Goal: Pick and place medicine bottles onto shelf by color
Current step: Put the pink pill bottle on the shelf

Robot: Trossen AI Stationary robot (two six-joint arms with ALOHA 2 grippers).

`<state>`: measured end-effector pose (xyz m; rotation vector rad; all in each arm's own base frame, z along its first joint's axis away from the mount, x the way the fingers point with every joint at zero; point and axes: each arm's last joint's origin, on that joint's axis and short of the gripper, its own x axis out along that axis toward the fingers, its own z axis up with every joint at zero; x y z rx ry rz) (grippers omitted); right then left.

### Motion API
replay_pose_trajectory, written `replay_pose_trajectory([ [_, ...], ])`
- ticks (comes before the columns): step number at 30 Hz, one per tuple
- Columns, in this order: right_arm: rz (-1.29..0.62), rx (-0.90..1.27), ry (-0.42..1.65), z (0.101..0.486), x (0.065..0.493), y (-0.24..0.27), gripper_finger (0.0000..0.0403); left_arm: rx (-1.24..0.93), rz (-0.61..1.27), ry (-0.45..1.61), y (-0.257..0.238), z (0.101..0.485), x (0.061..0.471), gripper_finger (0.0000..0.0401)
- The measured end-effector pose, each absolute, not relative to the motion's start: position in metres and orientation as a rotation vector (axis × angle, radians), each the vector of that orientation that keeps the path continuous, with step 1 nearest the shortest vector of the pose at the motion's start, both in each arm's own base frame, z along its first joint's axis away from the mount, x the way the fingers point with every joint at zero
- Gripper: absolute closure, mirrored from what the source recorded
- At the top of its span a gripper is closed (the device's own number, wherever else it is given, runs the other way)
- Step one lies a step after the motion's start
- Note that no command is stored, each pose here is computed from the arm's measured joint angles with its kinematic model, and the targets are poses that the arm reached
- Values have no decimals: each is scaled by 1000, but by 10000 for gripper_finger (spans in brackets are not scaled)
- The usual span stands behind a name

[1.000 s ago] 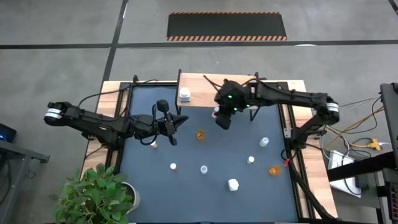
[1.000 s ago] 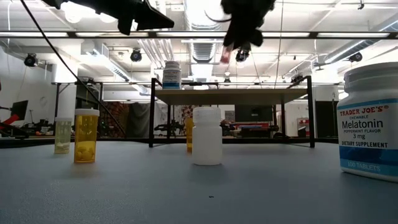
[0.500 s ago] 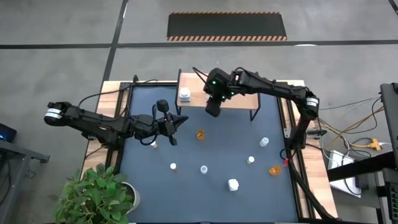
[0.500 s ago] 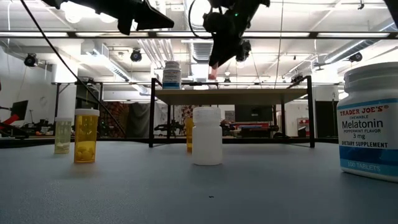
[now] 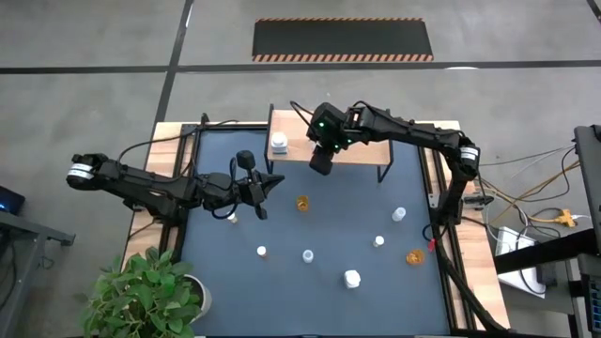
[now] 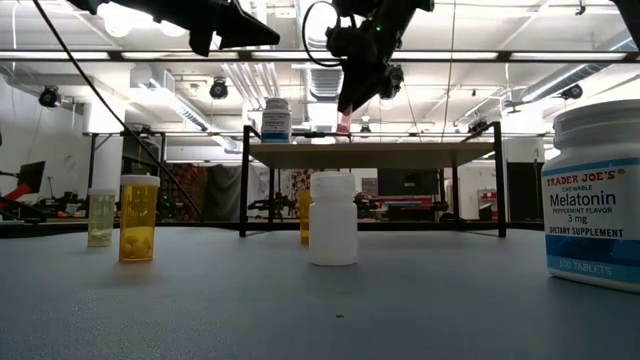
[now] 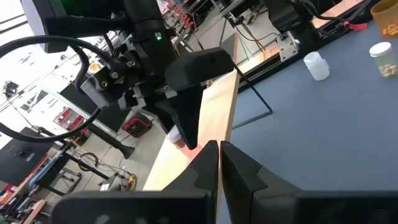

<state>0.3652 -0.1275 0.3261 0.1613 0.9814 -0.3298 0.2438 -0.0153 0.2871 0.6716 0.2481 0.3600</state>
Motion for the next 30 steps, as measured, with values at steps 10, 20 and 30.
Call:
replay_pose_trajectory([
  [10,-359,146,989,325,365,-128,298,672,360,248,-15,287,244,401],
  [20,-361,159,1013,318,364,-127,298,672,360,249,-15,287,244,401],
  [30,-360,158,1014,317,364,-127,298,672,360,249,-15,287,244,401],
])
